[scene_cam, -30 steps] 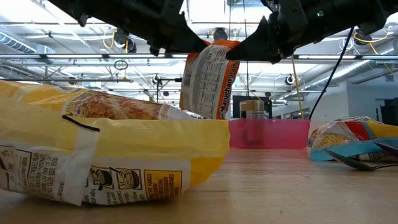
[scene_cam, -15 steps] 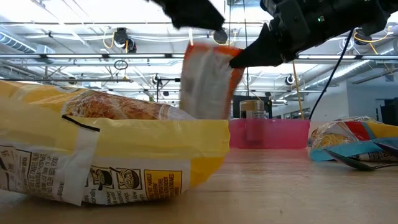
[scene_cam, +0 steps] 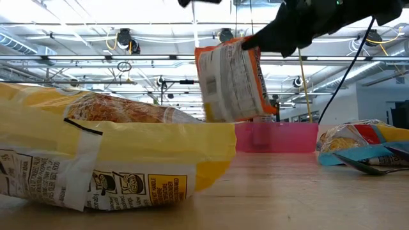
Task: Pick & Place Food Item
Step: Put the orange noodle pack into the white bin
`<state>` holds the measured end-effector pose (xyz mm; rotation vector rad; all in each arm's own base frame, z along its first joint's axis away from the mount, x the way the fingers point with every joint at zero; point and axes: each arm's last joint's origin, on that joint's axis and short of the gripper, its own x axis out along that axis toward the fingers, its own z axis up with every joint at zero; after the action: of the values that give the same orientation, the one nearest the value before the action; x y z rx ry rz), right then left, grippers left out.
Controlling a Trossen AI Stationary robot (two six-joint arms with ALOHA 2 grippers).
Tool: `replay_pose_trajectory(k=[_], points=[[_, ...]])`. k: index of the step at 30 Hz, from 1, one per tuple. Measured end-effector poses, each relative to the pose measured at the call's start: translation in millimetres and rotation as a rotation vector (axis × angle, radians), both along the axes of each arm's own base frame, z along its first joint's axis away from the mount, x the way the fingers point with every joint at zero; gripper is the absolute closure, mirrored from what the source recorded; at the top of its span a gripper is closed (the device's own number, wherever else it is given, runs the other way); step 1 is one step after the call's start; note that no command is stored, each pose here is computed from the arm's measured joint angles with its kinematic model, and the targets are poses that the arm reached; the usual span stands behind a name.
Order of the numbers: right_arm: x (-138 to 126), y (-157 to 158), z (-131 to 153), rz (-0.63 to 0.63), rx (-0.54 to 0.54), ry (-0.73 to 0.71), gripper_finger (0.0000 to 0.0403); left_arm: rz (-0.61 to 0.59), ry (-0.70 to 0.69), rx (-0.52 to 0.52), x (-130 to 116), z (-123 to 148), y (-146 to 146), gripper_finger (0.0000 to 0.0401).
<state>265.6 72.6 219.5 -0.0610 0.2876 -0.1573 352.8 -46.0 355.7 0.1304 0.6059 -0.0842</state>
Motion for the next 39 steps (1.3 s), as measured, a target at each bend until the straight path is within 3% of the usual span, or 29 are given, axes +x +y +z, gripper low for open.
replay_pose_trajectory(k=[4,11,19,25,39], points=[[-0.3,0.2,0.0,0.027,-0.01,0.009,0.0403,-0.023,0.062,-0.057,10.7,-15.7,5.2,0.0182],[-1.4,0.0,-3.5,0.029,-0.023,0.047,0.0403,-0.03,0.118,0.02,28.3,-40.7,8.0,0.0183],[-0.3,1.0,-3.1,0.121,0.004,0.048,0.0403,-0.03,0.212,0.037,52.6,-52.9,8.5,0.0183],[-0.4,0.9,-3.1,0.123,-0.006,0.049,0.0403,-0.068,0.32,-0.034,68.6,-60.0,10.3,0.0183],[-0.1,1.0,-2.3,0.127,-0.019,0.042,0.0403,-0.019,0.426,-0.08,68.5,-65.8,23.6,0.0183]])
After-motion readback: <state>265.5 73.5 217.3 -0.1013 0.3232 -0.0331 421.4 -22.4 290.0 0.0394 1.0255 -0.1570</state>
